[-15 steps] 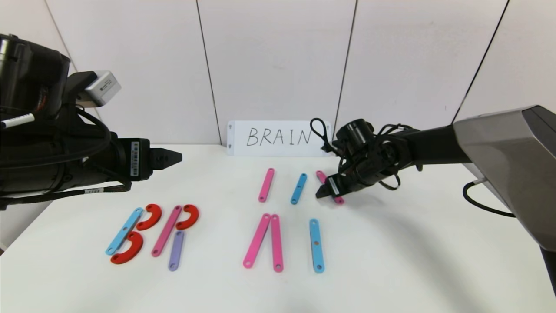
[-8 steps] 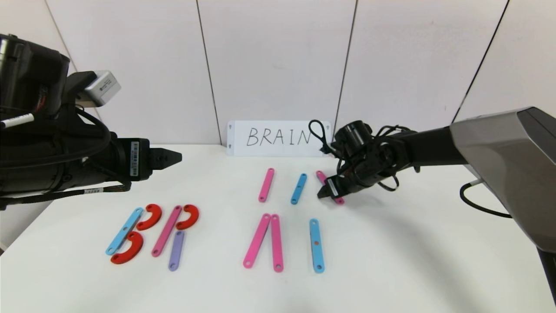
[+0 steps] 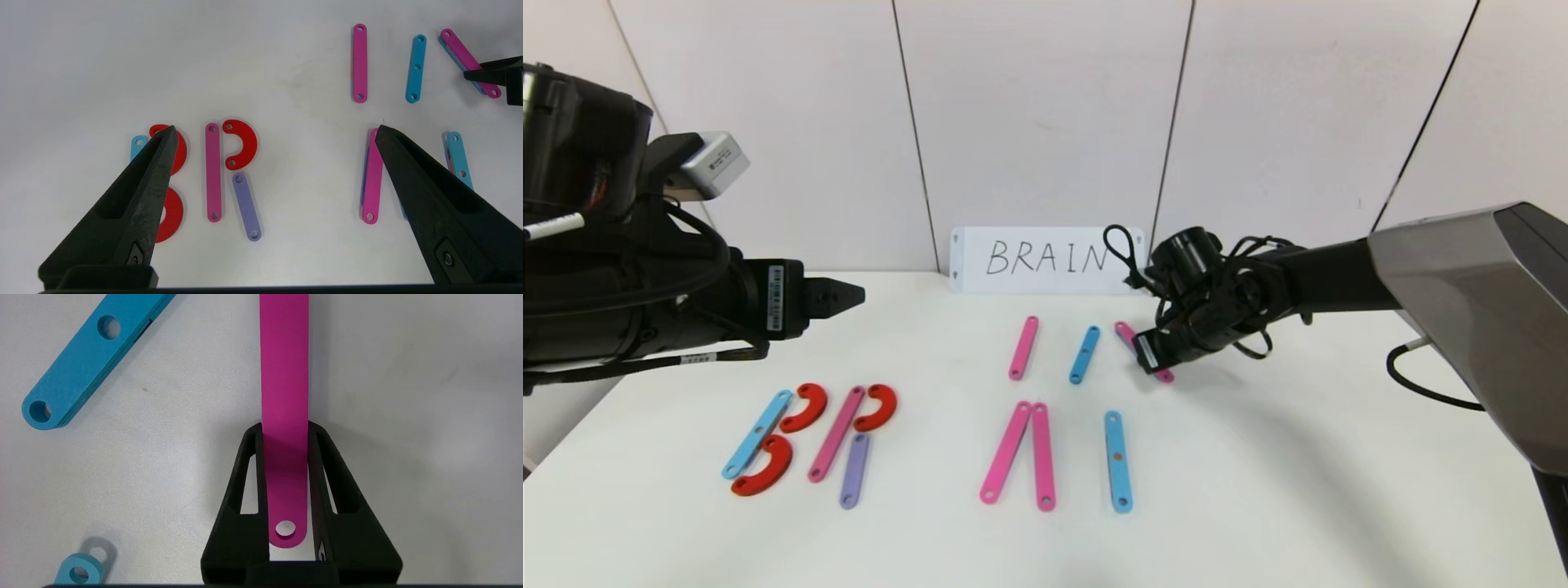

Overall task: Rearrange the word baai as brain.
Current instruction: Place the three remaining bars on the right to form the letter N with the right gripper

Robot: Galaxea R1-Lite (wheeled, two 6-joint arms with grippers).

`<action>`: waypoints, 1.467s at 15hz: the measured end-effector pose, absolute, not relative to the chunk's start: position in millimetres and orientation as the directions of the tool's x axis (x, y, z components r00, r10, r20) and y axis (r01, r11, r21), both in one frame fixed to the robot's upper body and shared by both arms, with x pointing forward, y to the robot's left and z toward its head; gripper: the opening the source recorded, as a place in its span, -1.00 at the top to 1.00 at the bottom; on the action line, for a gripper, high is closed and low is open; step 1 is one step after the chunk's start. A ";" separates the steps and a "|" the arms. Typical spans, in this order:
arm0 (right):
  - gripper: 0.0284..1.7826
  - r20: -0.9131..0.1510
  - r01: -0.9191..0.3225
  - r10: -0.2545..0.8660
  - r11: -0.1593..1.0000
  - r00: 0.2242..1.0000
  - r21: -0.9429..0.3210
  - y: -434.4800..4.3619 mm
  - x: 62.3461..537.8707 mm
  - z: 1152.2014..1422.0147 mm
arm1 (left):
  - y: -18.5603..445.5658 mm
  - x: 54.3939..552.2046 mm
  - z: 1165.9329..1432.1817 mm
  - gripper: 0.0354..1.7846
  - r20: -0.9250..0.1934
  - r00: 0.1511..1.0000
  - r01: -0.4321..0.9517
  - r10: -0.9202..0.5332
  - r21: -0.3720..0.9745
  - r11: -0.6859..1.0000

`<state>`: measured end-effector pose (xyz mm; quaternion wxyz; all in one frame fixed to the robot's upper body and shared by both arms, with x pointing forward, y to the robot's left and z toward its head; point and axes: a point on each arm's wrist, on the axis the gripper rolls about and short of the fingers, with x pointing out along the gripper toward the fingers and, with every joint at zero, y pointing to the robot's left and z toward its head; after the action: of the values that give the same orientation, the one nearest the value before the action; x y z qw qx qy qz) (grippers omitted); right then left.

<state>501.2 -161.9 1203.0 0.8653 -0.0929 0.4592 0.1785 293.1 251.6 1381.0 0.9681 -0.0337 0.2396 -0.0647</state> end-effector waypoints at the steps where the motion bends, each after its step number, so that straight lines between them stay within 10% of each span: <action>1: 0.68 -0.830 -0.390 0.222 0.921 0.511 0.006 -162.5 500.4 1203.9 | 251.6 293.0 1381.1 -0.89 -0.460 0.877 0.109 -0.142 -0.097 0.989; 14: 0.68 -0.836 -0.169 0.029 0.983 0.548 -0.077 -174.2 410.8 1269.9 | 254.2 286.9 1386.3 -0.89 -0.440 0.886 0.113 -0.148 -0.105 0.988; 22: 0.68 -0.863 -0.032 -0.012 0.999 0.506 -0.033 -152.8 353.0 1254.8 | 255.2 283.6 1388.9 -0.89 -0.433 0.885 0.133 -0.170 -0.114 0.984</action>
<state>353.0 -152.8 1254.8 0.8674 -0.0224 0.4970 0.0059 283.6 255.2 1388.9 0.9700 -0.0407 0.2265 -0.0781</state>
